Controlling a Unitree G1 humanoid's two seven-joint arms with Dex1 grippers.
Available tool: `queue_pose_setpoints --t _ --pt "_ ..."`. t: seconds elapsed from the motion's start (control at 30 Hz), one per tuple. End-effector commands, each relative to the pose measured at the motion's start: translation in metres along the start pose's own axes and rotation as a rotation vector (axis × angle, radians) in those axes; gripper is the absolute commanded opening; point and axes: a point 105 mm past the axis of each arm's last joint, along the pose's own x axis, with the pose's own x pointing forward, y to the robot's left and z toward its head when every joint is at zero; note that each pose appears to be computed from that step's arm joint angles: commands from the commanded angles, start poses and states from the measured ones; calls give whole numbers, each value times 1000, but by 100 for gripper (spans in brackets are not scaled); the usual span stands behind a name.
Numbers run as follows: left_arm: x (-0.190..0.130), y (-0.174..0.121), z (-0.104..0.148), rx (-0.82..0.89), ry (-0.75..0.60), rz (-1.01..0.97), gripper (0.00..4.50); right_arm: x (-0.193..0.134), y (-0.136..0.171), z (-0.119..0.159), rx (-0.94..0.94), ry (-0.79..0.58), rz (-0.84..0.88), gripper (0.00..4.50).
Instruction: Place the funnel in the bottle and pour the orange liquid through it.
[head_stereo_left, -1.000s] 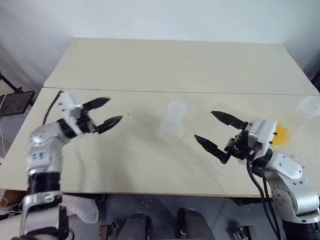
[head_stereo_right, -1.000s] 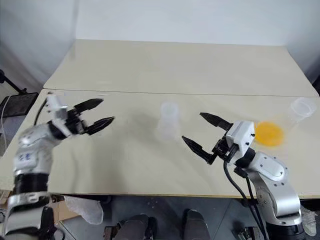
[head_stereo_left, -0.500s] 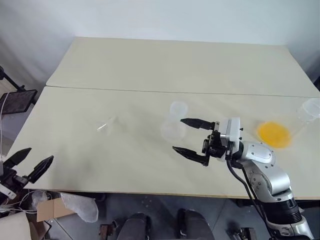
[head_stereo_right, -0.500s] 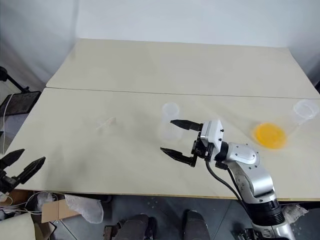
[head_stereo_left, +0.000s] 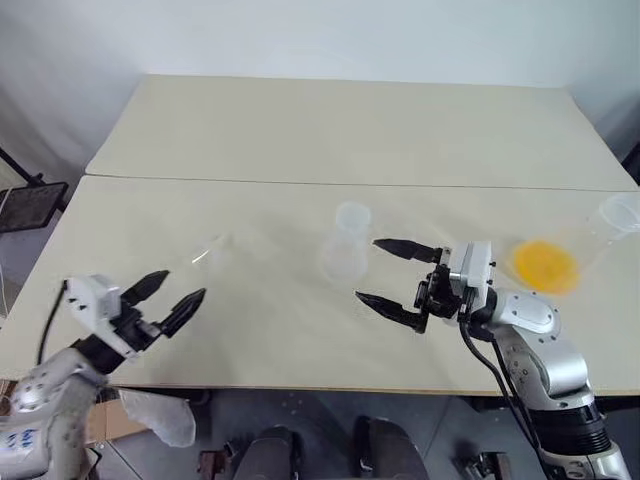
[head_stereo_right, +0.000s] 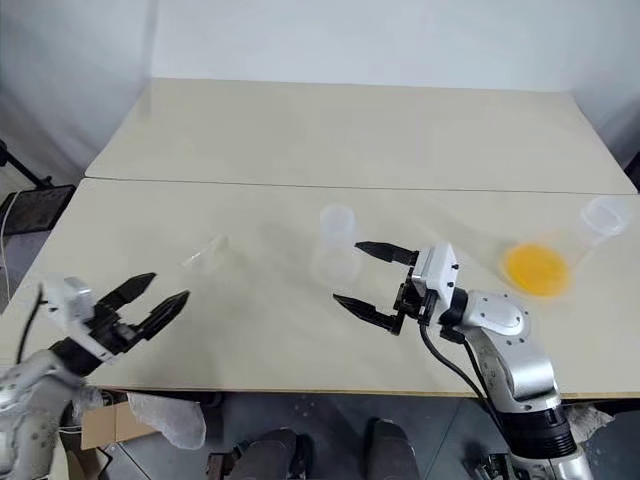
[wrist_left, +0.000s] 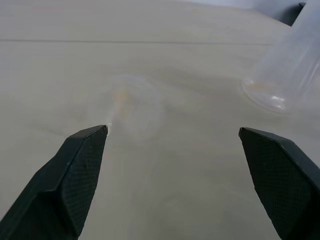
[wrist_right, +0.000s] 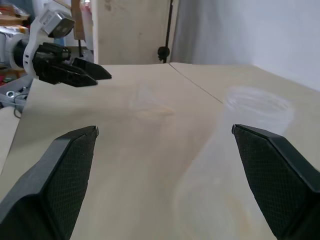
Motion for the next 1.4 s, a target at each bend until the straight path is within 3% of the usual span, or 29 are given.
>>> queue_pose_setpoints --t 0.03,0.4,0.53,0.8,0.93,1.2,1.33,1.4 --pt "17 4 -9 11 17 33 448 0 2 15 -60 -32 -14 450" --pt "63 15 -15 35 28 39 448 -2 6 17 -64 -29 -60 450" --pt "68 19 -15 47 40 36 360 -3 6 17 -67 -29 -79 450" --pt "73 21 -16 64 45 13 102 -5 10 15 -65 -25 -103 450" --pt "73 22 -12 85 41 0 4 -10 9 14 -71 -14 -121 450" --pt "75 25 5 166 30 -81 4 -17 10 13 -74 -1 -152 450" --pt "82 7 58 301 -72 -281 4 -23 9 14 -76 11 -188 450" --pt "85 -16 93 420 -96 -486 4 -32 10 13 -73 33 -213 450"
